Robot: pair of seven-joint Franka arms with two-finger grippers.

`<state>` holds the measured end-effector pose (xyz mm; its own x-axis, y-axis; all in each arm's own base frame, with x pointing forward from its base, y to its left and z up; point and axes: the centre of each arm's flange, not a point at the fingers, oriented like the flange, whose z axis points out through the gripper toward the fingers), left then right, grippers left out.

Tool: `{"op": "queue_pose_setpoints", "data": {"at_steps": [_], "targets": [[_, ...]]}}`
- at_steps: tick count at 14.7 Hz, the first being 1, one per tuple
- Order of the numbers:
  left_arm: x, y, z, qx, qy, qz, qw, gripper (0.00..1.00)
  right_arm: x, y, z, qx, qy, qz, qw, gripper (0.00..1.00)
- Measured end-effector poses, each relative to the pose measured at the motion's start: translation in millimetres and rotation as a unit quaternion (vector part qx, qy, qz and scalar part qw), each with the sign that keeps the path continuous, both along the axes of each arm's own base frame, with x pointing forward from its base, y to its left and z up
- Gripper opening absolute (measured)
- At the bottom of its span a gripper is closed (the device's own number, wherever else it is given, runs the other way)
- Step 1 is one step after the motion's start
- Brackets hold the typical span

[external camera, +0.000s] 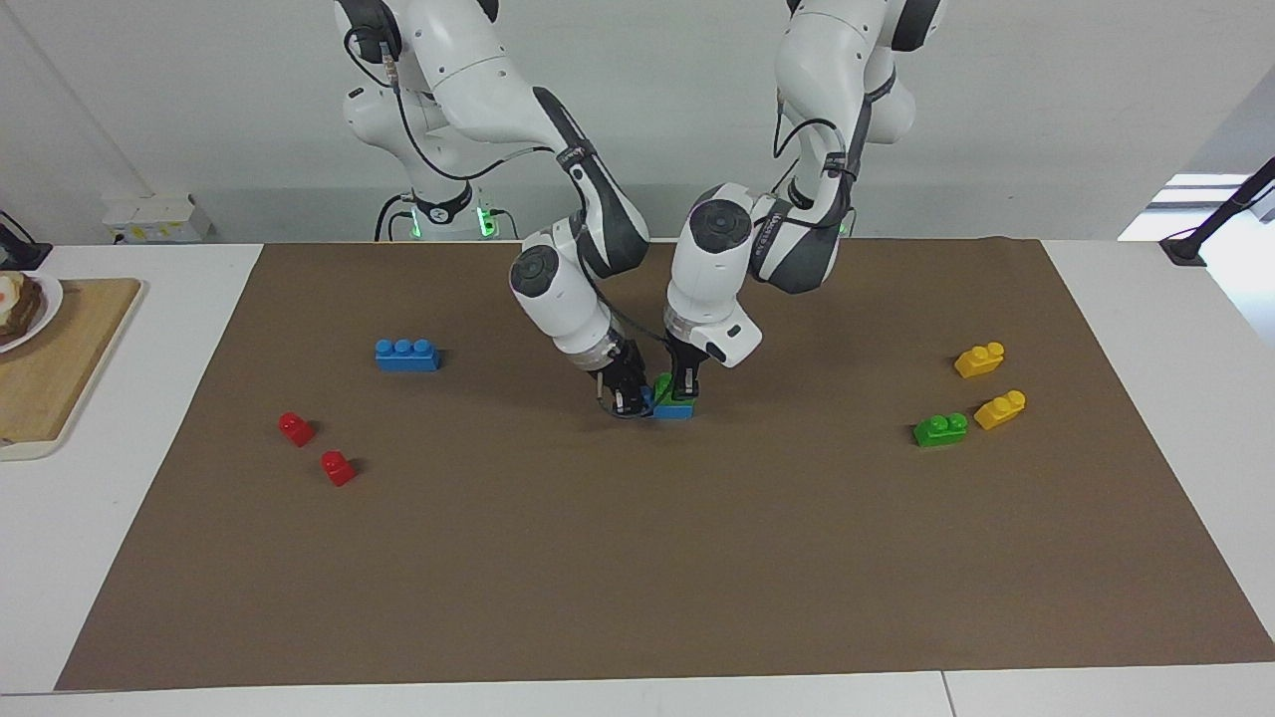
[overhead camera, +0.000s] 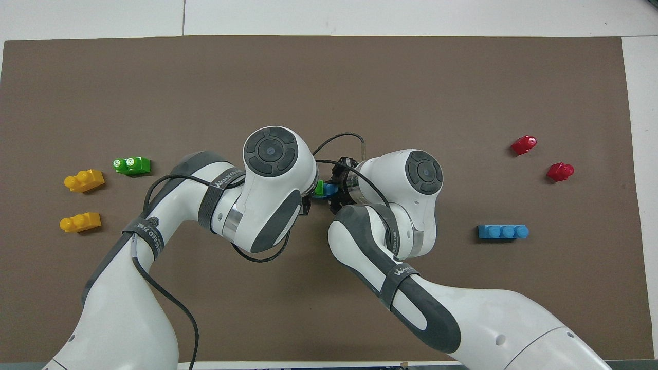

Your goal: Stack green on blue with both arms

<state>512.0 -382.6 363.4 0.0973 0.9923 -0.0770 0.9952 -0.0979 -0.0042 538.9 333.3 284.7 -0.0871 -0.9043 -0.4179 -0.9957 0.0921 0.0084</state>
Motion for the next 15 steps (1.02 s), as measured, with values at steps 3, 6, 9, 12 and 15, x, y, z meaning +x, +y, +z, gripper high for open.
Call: {"op": "queue_pose_setpoints", "data": {"at_steps": [3,6,9,12,15], "targets": [[-2,5,-8,0.011,0.009,0.000,1.000,0.52,0.1,0,0,0.000,0.000,0.000,1.000,0.34],[0,10,-6,0.013,0.008,0.003,1.000,0.88,0.1,0,0,0.000,0.000,0.000,1.000,0.34],[7,24,33,0.008,-0.009,0.010,1.000,1.00,0.2,0,0,0.000,0.000,-0.001,1.000,0.34],[18,51,80,0.012,-0.009,-0.009,1.000,1.00,0.0,-8,-6,-0.005,0.005,-0.005,1.000,0.48],[29,89,127,0.009,-0.027,-0.063,0.998,1.00,0.7,-16,-13,-0.010,0.010,-0.011,1.000,0.70]]}}
